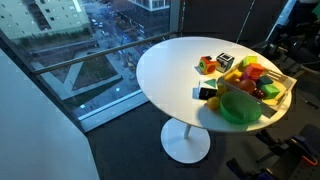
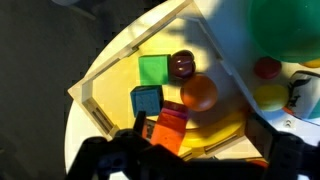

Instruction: Put the orange block on the table

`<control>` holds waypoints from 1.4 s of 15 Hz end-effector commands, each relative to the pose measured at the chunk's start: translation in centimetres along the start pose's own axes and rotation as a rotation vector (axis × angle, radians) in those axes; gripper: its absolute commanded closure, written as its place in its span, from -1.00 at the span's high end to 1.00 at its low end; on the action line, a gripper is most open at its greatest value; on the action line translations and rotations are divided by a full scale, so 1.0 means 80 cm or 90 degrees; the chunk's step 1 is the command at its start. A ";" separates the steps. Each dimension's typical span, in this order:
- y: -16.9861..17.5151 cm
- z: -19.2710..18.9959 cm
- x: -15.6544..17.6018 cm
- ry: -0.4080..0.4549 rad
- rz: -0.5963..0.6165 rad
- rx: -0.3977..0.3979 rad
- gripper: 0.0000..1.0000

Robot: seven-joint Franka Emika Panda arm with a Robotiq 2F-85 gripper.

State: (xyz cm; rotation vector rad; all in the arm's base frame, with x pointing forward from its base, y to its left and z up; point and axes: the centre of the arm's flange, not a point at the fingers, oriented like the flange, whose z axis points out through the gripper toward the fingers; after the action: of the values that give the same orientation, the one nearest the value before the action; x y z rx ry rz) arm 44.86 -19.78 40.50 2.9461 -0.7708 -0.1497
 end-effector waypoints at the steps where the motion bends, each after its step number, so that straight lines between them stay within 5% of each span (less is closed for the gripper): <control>1: 0.018 0.029 0.012 0.010 0.036 -0.033 1.00; 14: 0.039 0.065 0.022 -0.008 0.073 -0.050 1.00; 21: 0.051 0.102 0.047 0.045 0.136 -0.019 1.00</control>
State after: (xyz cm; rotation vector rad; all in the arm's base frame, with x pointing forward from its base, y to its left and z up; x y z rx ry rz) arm 44.78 -24.89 34.01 2.8118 -0.9704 -0.1076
